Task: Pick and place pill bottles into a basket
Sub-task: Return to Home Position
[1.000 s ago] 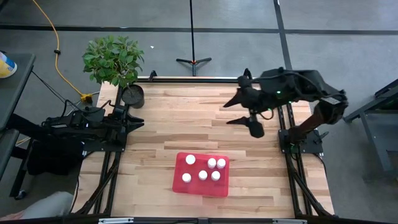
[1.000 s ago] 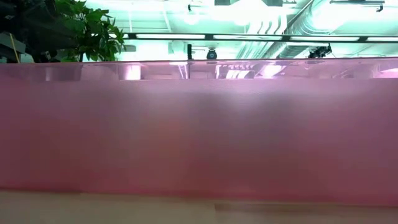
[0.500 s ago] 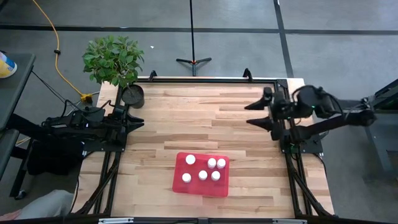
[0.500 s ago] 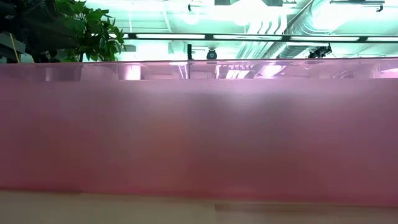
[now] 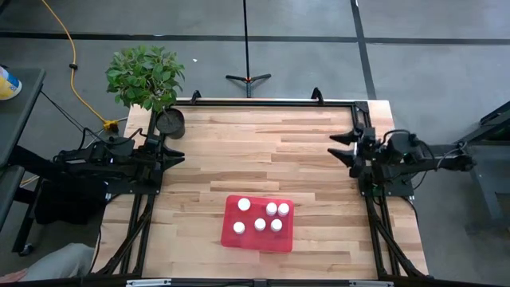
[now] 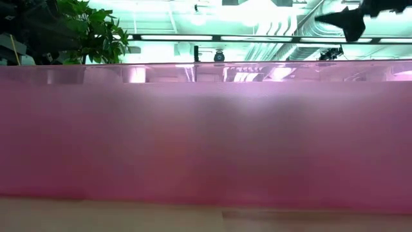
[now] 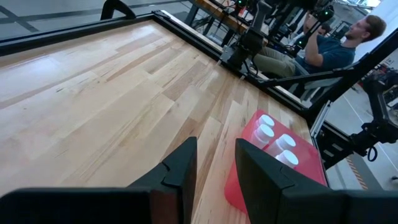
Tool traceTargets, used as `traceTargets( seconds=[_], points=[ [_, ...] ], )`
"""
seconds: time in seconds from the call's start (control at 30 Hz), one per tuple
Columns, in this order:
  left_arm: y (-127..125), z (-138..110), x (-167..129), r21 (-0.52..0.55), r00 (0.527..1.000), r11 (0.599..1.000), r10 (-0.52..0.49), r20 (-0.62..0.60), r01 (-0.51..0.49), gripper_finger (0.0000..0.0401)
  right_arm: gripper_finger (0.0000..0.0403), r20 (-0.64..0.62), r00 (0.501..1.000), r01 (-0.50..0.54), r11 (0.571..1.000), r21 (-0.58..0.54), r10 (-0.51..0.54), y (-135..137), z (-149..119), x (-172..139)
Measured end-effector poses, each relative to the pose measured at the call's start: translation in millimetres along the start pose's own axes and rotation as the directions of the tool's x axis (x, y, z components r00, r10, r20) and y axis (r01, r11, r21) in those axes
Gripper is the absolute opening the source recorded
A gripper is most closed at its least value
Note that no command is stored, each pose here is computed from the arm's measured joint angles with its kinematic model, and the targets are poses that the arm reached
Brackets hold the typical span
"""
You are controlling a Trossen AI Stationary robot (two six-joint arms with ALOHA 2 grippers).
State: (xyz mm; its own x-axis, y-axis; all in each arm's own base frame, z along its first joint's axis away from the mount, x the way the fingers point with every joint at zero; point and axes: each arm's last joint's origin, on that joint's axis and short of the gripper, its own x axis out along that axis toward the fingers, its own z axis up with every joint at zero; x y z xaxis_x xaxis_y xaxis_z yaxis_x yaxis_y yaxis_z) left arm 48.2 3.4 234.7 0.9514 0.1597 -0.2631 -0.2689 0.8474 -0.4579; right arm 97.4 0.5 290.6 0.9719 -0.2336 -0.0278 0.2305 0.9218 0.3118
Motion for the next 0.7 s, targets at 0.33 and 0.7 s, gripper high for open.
traceTargets(
  seconds=[0.33,0.7],
  points=[
    [0.0,0.0,0.0,0.000,1.000,1.000,0.000,0.000,0.000,0.0145,0.0256,0.127,0.992,0.002,0.996,-0.087,0.009,-10.8,-33.7,4.2],
    [0.0,0.0,0.0,0.000,1.000,1.000,0.000,0.000,0.000,0.0145,0.0256,0.281,0.960,0.069,0.984,-0.163,-0.021,-19.1,-43.9,-3.4]
  ],
)
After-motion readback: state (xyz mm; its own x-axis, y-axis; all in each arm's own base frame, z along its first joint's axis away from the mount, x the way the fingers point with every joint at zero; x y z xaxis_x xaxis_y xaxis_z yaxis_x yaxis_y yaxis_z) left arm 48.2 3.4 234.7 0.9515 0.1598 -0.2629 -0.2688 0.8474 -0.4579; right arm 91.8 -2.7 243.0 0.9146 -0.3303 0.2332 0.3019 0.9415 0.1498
